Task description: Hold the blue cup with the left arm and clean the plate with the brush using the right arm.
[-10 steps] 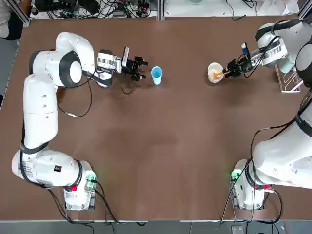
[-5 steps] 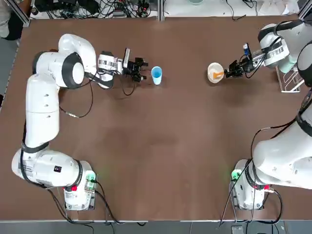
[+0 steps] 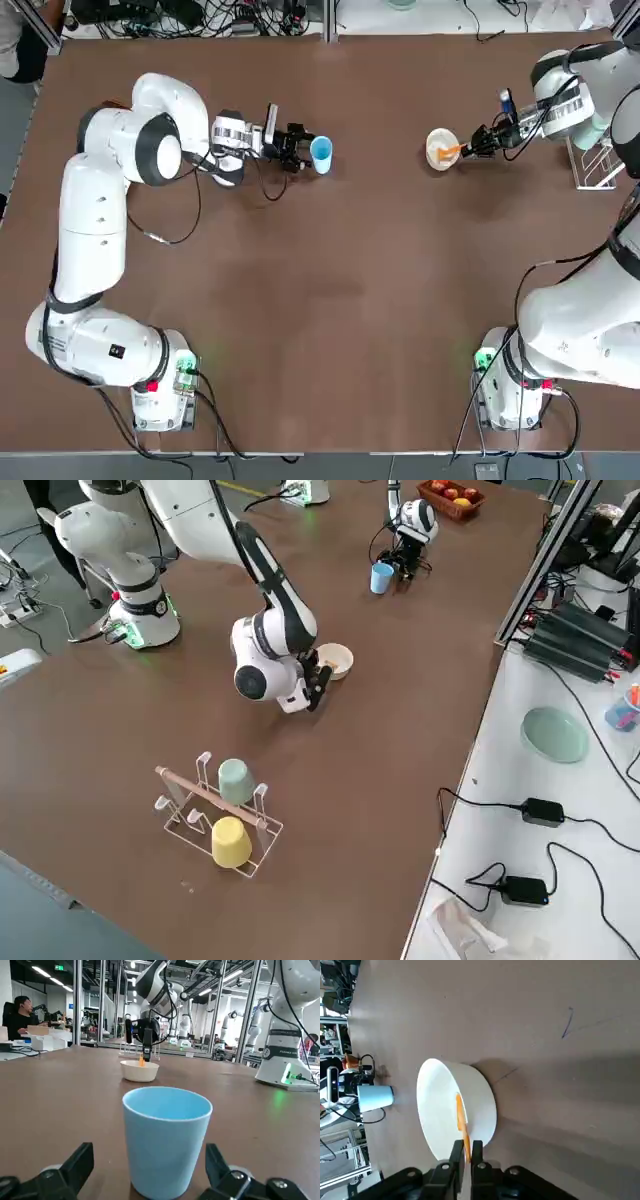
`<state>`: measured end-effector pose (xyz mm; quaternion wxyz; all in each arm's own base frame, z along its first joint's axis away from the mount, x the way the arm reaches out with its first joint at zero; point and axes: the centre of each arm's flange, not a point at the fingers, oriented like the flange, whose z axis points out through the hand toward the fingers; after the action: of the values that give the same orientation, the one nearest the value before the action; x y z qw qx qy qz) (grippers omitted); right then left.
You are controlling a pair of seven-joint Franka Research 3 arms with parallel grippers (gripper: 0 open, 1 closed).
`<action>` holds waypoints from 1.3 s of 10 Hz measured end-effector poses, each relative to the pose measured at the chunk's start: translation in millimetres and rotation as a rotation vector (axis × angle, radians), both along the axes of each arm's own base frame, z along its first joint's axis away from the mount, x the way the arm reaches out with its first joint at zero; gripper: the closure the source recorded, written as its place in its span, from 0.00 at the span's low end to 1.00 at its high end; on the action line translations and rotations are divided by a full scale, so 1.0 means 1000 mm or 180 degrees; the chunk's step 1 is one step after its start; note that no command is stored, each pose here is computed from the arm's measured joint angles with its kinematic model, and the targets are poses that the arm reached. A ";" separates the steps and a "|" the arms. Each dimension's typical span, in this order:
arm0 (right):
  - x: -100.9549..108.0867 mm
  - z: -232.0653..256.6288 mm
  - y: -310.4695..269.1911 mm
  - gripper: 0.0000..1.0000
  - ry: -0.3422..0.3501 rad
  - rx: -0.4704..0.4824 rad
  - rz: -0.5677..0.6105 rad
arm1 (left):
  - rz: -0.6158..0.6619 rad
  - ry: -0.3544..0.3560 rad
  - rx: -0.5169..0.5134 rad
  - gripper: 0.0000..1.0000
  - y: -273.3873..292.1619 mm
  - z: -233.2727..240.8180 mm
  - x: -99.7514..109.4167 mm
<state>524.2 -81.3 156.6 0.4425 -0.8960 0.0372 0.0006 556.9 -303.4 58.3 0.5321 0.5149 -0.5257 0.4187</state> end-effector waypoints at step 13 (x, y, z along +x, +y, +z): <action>0.118 0.212 0.097 0.96 -0.0625 -0.1047 0.1483 | 0.0121 0.0091 -0.0032 0.01 -0.036 -0.007 -0.016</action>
<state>642.1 16.0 368.4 0.2808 -0.9358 -0.2128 0.0095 540.8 -338.9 51.2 0.5340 0.5281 -0.5061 0.4240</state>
